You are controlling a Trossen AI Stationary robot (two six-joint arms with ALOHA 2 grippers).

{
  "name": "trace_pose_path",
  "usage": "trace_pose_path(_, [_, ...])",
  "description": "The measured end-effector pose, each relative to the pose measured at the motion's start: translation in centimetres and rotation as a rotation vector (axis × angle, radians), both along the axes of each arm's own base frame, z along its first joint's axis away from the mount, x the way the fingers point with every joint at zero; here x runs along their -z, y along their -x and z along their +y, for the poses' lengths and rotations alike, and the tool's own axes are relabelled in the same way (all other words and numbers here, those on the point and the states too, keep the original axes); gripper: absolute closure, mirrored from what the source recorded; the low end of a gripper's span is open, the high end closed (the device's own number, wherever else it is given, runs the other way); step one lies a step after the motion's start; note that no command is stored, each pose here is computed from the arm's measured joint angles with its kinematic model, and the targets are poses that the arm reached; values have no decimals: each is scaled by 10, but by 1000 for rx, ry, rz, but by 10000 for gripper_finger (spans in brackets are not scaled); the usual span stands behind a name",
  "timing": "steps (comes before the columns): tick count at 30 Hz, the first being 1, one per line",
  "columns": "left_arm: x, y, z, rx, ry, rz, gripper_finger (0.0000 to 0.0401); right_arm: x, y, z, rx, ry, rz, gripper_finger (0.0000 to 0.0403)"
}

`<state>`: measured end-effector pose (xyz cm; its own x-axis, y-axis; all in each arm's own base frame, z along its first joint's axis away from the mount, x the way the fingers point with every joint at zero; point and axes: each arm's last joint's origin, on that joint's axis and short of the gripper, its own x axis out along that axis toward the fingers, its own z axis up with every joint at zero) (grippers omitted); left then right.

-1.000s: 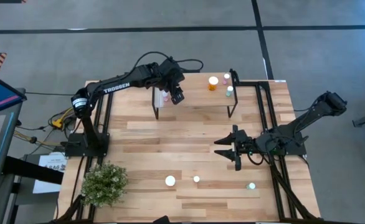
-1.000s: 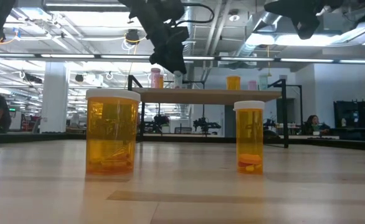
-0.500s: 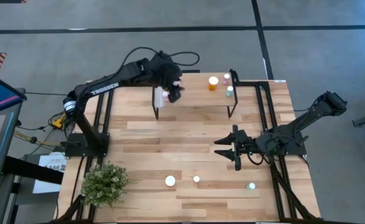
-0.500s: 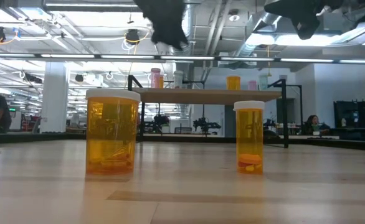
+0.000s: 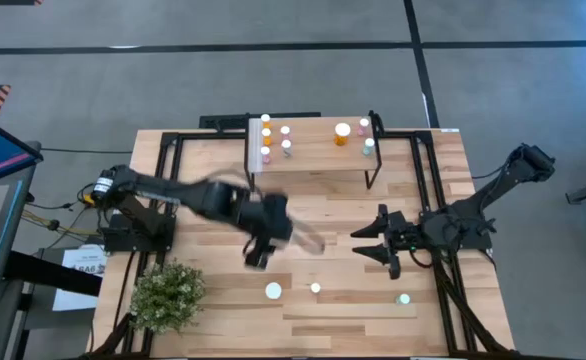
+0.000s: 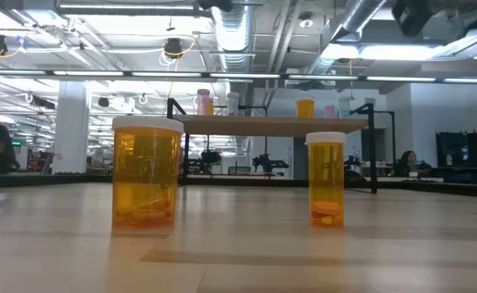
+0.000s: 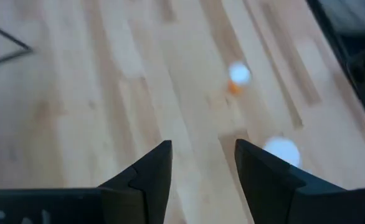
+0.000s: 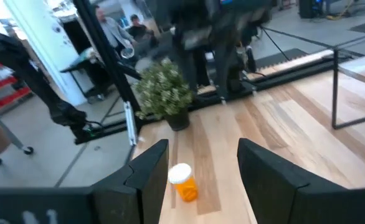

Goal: Pick and place medicine bottles onto shelf by color
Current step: Put the large orange pill bottle on the shelf

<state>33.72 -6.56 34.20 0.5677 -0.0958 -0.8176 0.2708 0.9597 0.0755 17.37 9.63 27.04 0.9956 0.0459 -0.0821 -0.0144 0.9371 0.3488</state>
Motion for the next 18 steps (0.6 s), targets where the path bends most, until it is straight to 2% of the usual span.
trace_pose_path(4, [34, 9, -26, 4, -23, 92, 238, -4, 8, 5, 5, 15, -23, 192])
trace_pose_path(9, [72, 15, -50, -19, 93, 109, 238, -4, 13, 10, 25, 57, -28, 195])
trace_pose_path(12, [85, 17, -60, -31, 126, 89, 233, -4, 13, 11, 33, 64, -30, 194])
trace_pose_path(18, [100, 19, -66, -60, 136, 46, 178, -4, 13, 10, 46, 69, -30, 194])
